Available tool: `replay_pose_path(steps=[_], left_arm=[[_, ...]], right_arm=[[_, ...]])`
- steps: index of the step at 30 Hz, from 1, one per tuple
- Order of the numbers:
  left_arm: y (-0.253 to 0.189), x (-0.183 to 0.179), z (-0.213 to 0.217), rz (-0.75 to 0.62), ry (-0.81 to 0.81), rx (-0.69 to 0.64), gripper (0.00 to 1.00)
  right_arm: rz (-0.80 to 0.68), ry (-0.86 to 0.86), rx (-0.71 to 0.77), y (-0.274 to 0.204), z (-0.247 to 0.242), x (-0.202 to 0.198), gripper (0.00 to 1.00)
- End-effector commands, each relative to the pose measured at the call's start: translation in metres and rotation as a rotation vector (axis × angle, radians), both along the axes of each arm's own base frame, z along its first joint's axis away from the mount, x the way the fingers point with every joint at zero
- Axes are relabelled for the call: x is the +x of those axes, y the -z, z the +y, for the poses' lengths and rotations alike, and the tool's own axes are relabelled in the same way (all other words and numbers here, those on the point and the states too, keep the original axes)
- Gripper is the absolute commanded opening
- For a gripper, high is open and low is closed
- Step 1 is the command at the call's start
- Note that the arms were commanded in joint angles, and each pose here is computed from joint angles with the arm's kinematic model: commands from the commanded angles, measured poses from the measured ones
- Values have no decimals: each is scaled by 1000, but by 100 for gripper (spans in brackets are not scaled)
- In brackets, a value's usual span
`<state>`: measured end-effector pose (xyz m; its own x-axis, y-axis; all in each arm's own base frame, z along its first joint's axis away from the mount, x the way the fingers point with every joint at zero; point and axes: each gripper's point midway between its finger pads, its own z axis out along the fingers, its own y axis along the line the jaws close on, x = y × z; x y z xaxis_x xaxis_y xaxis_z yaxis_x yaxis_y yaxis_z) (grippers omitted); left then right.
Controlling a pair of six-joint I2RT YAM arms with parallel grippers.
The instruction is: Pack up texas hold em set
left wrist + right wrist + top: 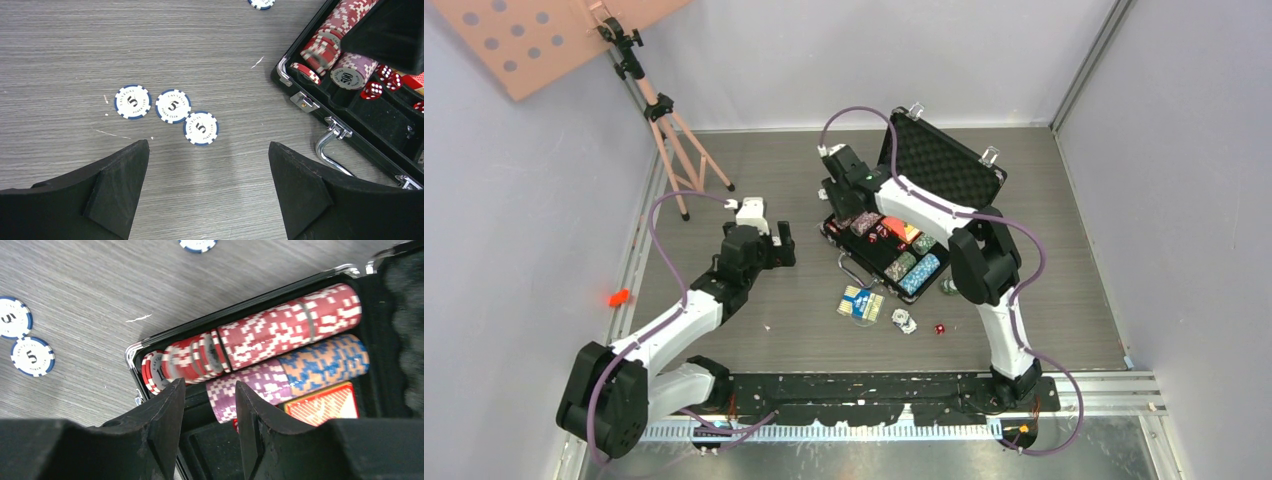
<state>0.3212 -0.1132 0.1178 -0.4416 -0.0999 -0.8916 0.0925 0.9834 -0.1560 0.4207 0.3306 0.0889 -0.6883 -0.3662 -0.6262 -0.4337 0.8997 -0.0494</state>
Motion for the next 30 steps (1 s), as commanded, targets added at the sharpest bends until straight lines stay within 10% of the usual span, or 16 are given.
replay_pose_path(steps=[1,14,24,30], left_arm=[[-18,7,-3,-74,13,-21,93],[-16,7,-3,-70,7,-25,93],[-12,9,20,-52,-109,-38,92],[-11,9,20,-52,-109,-41,92]], right_arm=[[-95,50,57,-57,-10,6,48],[-28,-112,95,-48,27,-21,47],[42,-184,133,-27,59,-38,4],[52,-166,120,-14,64,-33,0]])
